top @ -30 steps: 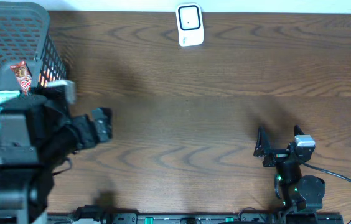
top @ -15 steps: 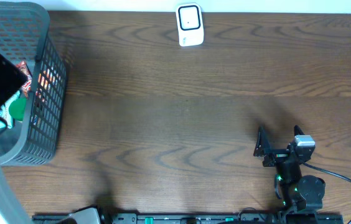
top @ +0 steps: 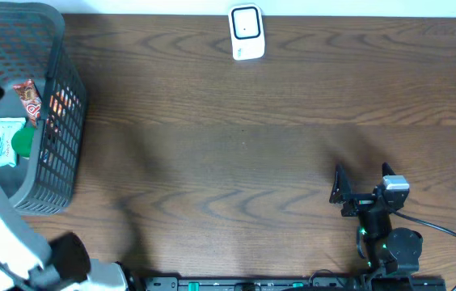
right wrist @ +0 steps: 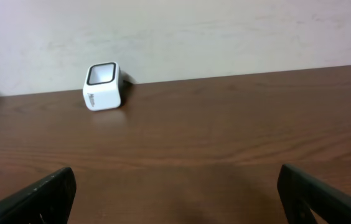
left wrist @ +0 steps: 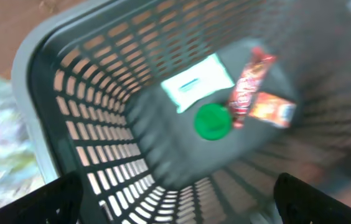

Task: Scan the item barcode
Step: 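Reach the left gripper into the basket toward the green-lidded Knorr jar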

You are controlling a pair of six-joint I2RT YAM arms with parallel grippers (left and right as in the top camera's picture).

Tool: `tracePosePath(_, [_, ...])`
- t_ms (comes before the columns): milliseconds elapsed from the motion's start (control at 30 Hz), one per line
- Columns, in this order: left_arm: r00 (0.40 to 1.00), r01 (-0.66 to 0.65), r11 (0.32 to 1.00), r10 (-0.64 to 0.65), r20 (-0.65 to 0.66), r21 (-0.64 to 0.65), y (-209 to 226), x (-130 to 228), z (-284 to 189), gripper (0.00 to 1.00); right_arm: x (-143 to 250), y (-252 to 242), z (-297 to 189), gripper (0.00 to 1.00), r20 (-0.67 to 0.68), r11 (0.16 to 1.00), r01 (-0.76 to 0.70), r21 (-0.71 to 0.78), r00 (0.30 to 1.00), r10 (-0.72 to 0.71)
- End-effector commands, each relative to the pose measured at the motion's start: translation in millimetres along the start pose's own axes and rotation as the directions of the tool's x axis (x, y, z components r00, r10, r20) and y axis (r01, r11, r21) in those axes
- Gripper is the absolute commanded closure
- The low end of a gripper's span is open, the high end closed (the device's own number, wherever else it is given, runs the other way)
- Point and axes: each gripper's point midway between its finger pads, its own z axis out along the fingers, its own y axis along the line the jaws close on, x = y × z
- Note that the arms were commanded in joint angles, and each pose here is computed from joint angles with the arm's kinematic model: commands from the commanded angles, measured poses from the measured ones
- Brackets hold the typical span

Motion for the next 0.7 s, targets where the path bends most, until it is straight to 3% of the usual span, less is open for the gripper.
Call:
tracePosePath(0, [0.998, -0.008, 0.997, 0.003, -0.058, -0.076, 10, -5, 29, 0.02, 2, 2, 0, 0.01, -0.005, 1.0, 0.011, -0.009, 1.0, -0.011])
tracePosePath(133, [0.982, -0.101, 0.994, 0.093, -0.166, -0.038, -5, 5, 58, 0.02, 2, 2, 0, 0.01, -0.005, 1.0, 0.011, -0.009, 1.0, -0.011])
tracePosePath(667, [0.914, -0.182, 0.982, 0.151, -0.376, -0.049, -43, 30, 157, 0.02, 1, 2, 0, 0.01, -0.005, 1.0, 0.011, -0.009, 1.0, -0.011])
